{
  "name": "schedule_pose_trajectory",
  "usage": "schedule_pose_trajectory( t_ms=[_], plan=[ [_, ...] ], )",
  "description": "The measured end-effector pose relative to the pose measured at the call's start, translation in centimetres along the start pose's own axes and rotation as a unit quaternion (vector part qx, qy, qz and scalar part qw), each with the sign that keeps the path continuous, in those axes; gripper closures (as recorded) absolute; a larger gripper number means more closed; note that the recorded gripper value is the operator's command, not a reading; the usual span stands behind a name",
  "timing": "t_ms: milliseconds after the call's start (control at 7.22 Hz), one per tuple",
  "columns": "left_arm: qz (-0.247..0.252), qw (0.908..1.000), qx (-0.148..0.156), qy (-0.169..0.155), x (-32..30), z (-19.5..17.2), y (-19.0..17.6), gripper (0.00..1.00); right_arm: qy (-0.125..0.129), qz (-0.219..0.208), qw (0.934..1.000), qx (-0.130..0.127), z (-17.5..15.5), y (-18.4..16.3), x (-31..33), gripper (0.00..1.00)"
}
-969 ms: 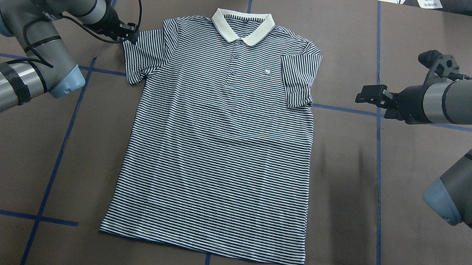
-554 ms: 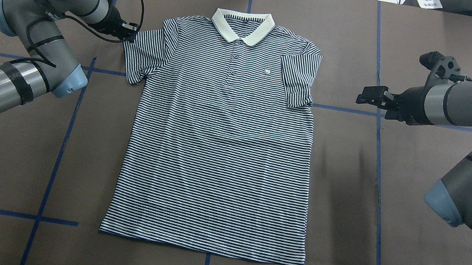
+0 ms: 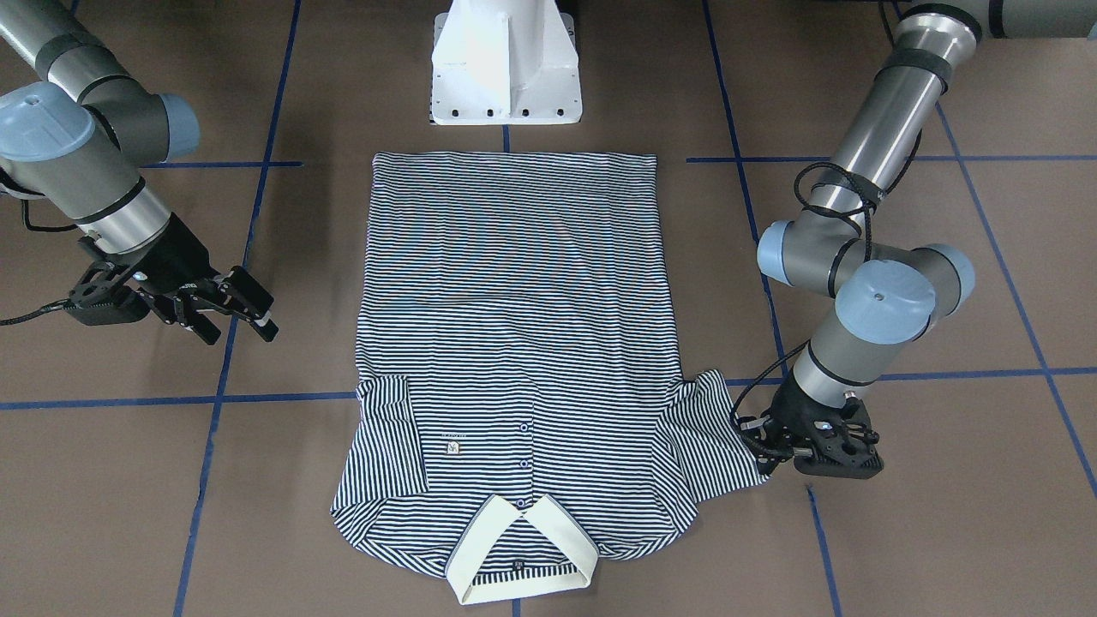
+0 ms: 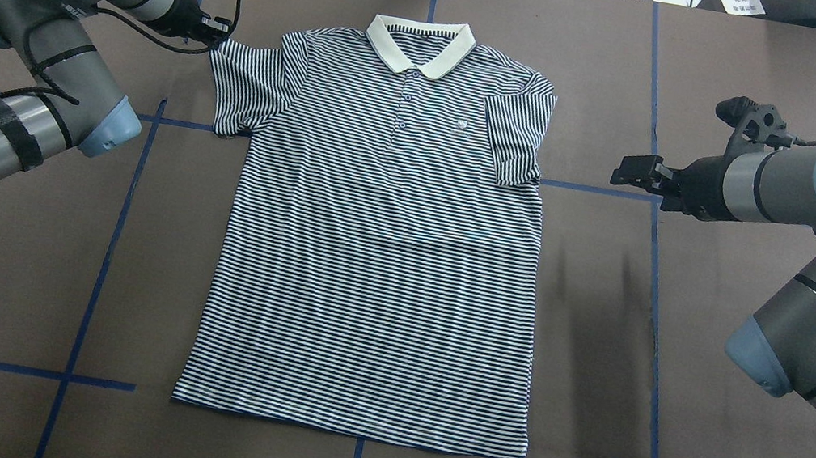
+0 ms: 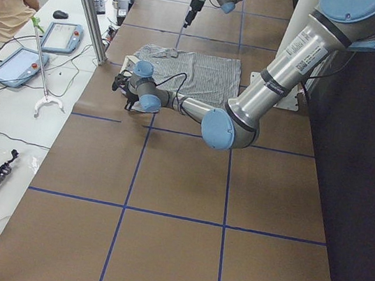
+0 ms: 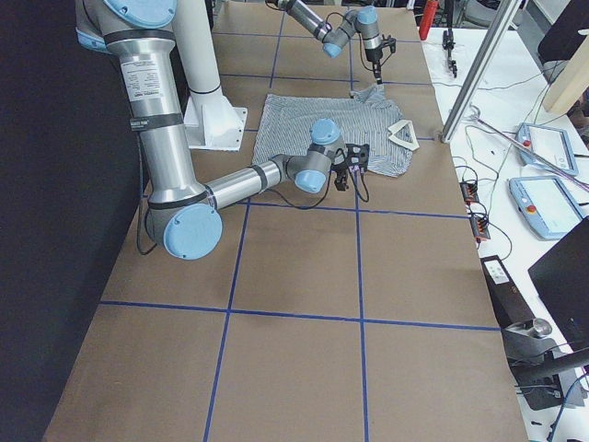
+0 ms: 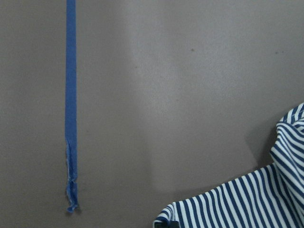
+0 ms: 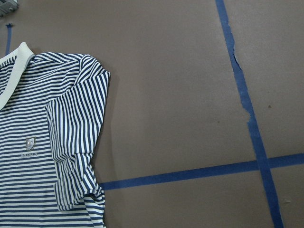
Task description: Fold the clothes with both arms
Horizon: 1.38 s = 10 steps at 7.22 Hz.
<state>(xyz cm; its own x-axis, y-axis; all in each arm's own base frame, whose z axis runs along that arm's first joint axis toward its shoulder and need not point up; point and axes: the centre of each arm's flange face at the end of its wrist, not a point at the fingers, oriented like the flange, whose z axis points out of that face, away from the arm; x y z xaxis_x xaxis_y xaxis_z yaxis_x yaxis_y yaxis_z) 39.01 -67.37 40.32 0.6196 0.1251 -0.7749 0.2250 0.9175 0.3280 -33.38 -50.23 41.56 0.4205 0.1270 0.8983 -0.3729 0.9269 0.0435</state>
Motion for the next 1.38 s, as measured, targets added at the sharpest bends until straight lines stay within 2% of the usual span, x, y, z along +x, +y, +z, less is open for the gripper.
schedule_pose_trajectory(
  t_ms=[277,692,1107,1384],
  plan=[
    [-0.029,0.9995,0.002,0.014,3.7,-2.5,0.5,1.00,-0.001,-0.005,1.0000,0.000,0.2,0.0,-0.4,0.00],
    [-0.067,0.9976,0.013,0.015,12.4,-2.3,3.2,1.00,-0.001,-0.010,1.0000,-0.002,0.5,0.1,-0.5,0.00],
    [-0.075,0.9964,0.034,-0.020,19.7,1.0,1.6,1.00,0.000,-0.011,0.9999,-0.006,0.9,0.6,-0.6,0.00],
    [-0.077,0.9940,0.056,-0.053,19.4,3.4,0.9,1.00,0.002,-0.011,0.9999,-0.008,1.2,0.7,-0.5,0.00]
  ],
)
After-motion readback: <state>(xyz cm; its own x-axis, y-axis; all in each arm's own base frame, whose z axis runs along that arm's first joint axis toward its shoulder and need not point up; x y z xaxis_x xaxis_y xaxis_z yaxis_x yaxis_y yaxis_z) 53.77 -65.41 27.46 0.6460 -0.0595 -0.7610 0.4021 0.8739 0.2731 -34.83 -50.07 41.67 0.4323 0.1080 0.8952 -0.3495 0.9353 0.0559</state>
